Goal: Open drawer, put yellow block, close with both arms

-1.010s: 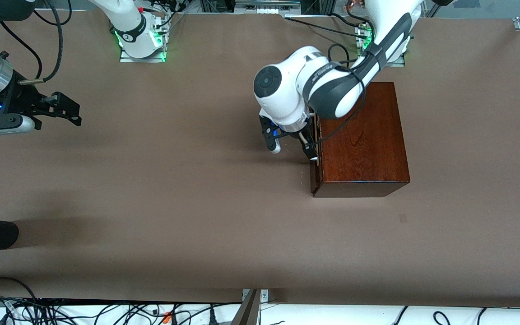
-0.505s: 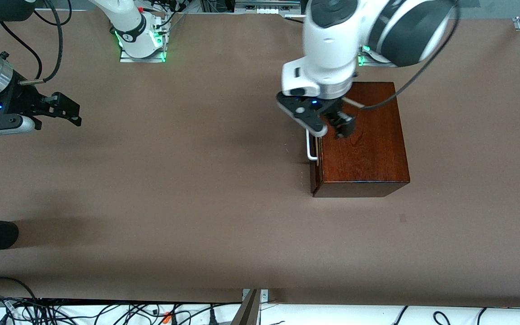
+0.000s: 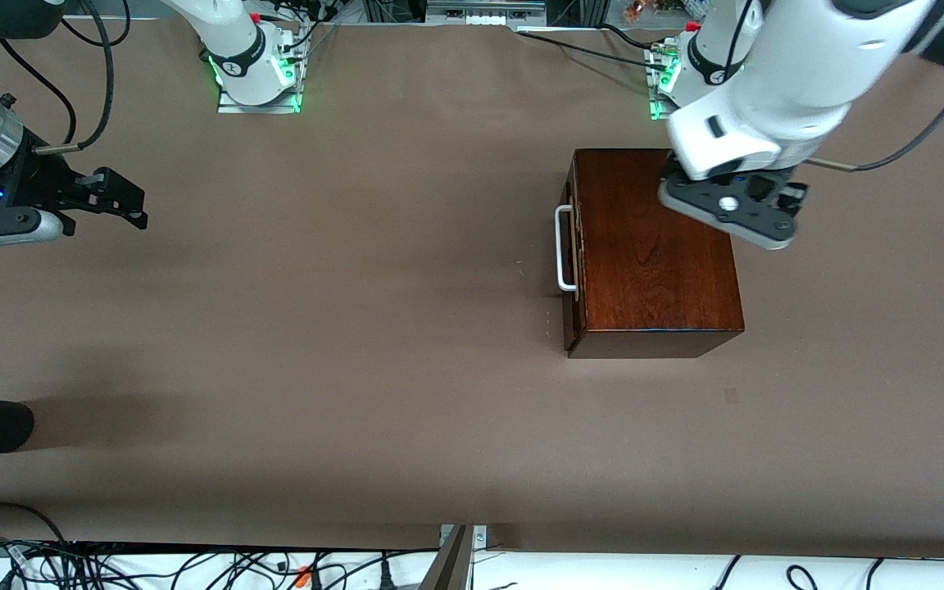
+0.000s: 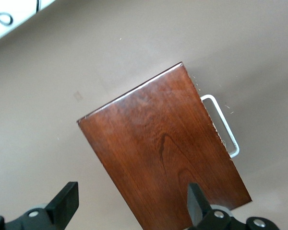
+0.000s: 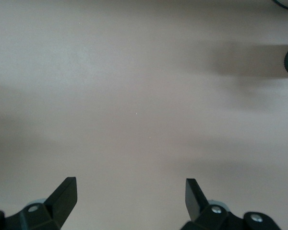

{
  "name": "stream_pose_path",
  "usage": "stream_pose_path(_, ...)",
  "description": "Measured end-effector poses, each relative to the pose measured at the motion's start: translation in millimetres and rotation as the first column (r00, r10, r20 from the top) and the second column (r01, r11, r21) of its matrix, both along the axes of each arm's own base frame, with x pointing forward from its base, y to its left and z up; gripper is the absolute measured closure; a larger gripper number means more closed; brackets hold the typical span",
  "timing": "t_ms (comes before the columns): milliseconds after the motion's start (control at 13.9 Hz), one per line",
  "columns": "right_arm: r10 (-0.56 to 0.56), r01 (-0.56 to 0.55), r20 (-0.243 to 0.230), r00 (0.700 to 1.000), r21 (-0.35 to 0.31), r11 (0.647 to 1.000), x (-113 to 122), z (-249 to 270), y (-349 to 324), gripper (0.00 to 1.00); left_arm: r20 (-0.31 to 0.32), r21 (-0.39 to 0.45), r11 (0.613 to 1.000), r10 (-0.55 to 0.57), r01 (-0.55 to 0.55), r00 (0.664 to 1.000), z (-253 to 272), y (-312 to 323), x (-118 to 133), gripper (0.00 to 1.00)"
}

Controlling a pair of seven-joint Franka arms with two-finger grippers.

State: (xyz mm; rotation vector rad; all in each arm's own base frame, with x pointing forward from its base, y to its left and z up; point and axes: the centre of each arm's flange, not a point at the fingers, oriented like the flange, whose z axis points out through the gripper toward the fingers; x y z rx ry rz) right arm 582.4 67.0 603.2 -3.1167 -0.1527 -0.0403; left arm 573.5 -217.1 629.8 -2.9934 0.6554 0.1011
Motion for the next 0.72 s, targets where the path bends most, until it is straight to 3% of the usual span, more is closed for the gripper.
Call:
stream_pose_path(216,0.0,0.0,0.0,1.0,0.0,1.0,0,0,0,0.0,-0.044,-0.036,0.983,0.177,-0.178,0.983,8,67,8,0.0)
stream_pose_path(433,0.0,0.0,0.0,1.0,0.0,1.0,0,0,0,0.0,-0.091,-0.036,0.944,0.324,-0.329,0.942,-6,142,15,0.0)
stream_pose_path(577,0.0,0.0,0.0,1.0,0.0,1.0,0,0,0,0.0,-0.079,-0.025,0.933,0.355,-0.358,0.931,-9,156,10,0.0)
stream_pose_path(721,-0.001,0.001,0.0,1.0,0.0,1.0,0,0,0,0.0,-0.053,-0.03,0.943,0.331,-0.333,0.942,-15,163,1,0.0)
